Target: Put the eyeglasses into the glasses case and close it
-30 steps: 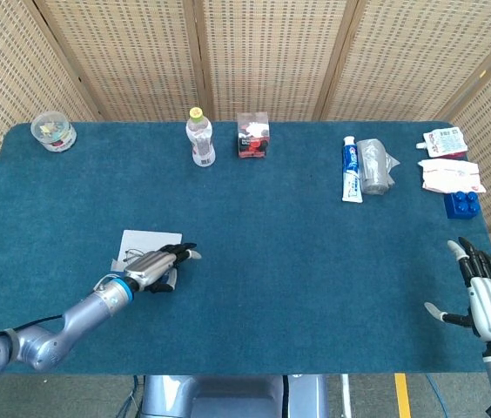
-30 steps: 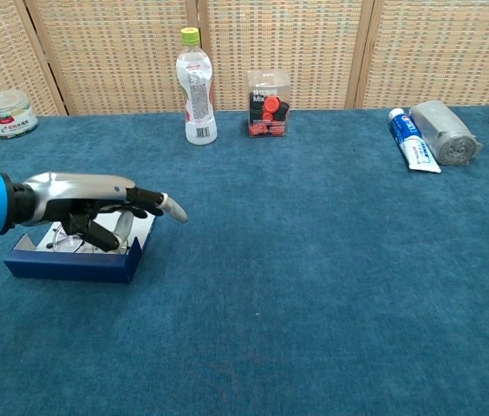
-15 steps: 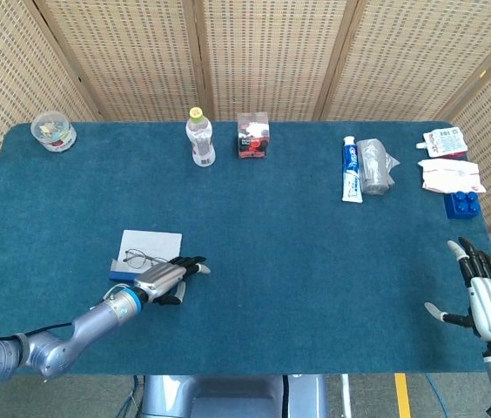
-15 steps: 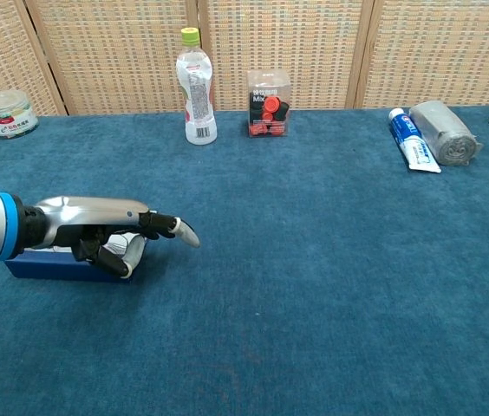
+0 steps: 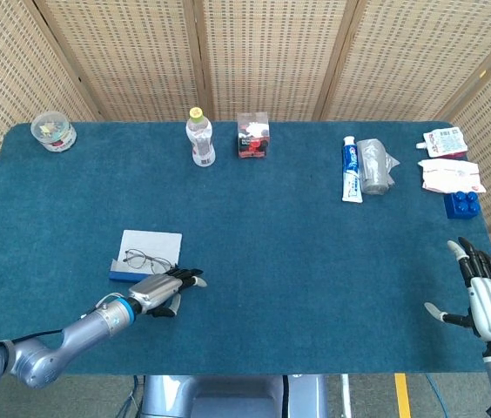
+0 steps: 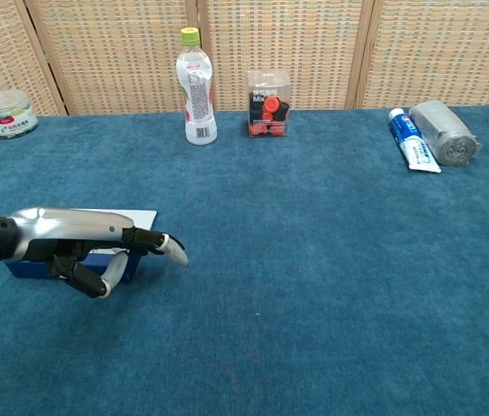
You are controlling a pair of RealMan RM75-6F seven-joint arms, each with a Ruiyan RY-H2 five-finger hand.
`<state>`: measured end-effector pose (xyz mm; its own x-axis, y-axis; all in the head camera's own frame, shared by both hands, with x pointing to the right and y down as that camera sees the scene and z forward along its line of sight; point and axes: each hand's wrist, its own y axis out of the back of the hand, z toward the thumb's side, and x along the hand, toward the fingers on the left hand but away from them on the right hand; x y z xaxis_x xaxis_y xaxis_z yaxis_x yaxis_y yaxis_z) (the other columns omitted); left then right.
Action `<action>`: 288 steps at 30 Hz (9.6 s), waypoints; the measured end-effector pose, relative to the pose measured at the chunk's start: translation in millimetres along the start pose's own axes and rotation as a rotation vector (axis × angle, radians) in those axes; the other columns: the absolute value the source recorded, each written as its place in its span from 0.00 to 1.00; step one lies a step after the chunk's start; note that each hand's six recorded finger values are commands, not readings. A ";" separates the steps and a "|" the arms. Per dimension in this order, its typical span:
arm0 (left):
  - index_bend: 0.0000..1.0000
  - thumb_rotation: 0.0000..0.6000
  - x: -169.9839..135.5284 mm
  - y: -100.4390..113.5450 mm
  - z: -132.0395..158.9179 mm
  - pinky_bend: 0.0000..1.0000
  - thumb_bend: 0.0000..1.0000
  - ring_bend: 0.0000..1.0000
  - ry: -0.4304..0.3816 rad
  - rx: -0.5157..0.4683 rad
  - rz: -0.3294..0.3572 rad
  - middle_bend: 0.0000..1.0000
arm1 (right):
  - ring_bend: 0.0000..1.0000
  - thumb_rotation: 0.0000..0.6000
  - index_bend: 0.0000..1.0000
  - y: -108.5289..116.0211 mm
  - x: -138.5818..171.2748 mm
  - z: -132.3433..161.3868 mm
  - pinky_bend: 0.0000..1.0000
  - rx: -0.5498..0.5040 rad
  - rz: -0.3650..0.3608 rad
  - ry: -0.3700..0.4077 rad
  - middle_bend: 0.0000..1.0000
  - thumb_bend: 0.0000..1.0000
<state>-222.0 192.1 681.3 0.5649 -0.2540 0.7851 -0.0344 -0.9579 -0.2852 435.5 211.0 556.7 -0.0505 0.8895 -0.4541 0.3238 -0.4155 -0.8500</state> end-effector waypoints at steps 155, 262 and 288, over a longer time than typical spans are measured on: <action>0.00 1.00 -13.9 66.7 -141.2 0.00 0.96 0.00 0.138 -0.775 0.390 0.00 | 0.00 1.00 0.00 -0.2 -0.2 0.8 0.00 -0.014 0.008 -0.002 0.00 0.00; 0.00 1.00 -35.5 -11.6 -79.8 0.00 0.00 0.00 0.096 0.487 0.475 0.00 | 0.00 1.00 0.00 0.4 0.0 0.0 0.00 -0.023 0.010 -0.004 0.00 0.00; 0.00 1.00 -74.1 -7.0 -88.3 0.00 0.00 0.00 0.063 0.438 0.492 0.00 | 0.00 1.00 0.00 0.5 -0.1 0.5 0.00 -0.022 0.009 -0.002 0.00 0.00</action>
<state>-336.3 205.8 673.6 0.5193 -0.6680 0.5330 0.0703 -0.5883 -0.8056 435.2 210.7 556.2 -0.0498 0.8854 -0.4622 0.3454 -0.4189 -0.8398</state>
